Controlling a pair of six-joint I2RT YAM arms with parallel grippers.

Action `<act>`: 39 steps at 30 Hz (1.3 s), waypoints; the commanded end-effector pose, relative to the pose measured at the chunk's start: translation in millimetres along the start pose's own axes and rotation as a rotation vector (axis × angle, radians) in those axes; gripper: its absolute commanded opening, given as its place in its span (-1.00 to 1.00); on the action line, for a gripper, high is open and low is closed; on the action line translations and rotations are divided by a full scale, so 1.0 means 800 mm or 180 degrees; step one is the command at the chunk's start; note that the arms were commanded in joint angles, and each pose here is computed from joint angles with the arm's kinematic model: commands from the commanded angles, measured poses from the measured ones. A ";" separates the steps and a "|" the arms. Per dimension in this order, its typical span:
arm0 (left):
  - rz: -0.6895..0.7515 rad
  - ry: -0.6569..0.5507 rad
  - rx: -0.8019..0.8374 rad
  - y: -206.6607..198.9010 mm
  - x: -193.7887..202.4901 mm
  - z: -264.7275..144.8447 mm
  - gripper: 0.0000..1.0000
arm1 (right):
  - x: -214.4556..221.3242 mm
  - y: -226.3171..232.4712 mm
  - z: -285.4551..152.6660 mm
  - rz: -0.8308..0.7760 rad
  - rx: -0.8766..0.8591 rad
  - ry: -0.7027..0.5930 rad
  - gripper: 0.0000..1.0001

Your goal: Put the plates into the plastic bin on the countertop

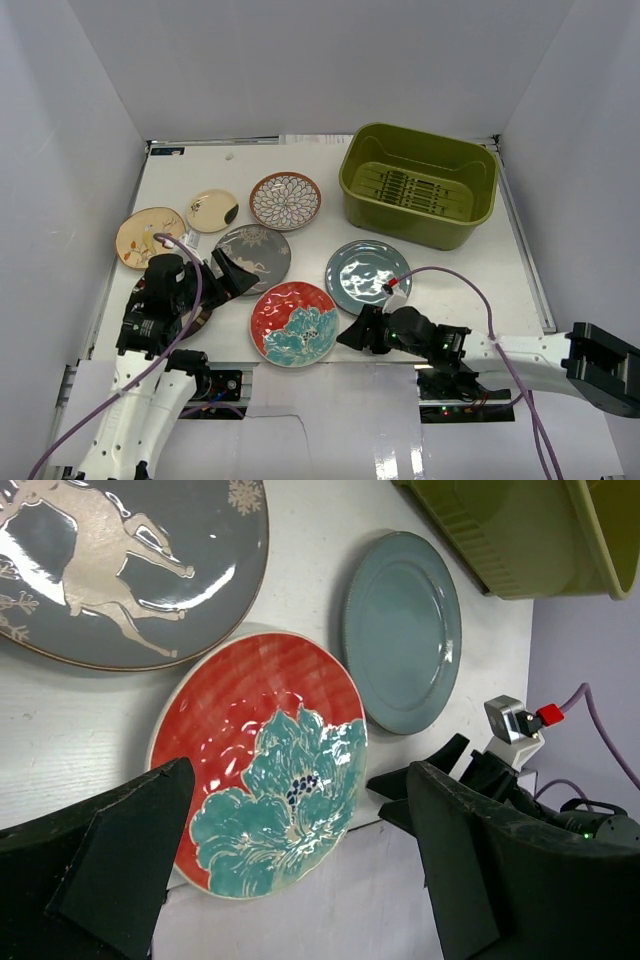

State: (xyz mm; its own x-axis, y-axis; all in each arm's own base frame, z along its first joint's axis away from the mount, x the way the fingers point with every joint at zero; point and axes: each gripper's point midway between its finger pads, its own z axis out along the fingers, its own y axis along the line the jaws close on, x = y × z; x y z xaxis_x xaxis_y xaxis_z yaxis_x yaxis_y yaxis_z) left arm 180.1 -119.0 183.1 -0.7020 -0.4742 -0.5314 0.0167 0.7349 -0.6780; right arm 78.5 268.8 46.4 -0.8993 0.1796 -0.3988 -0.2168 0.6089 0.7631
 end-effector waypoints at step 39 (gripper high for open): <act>-0.0593 0.0087 0.0210 0.000 0.045 0.089 0.79 | -0.371 0.251 -0.214 -0.0691 -0.0759 -0.2765 -0.85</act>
State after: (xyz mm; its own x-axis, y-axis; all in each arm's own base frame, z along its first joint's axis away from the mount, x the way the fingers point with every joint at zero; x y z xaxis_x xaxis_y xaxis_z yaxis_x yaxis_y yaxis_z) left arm 196.9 -149.1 106.2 -0.7103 -0.6144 -0.3433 -0.1757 0.6272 -0.7588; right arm 209.7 221.5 262.9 -0.5009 0.4883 -0.7146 -0.3196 0.6630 0.6770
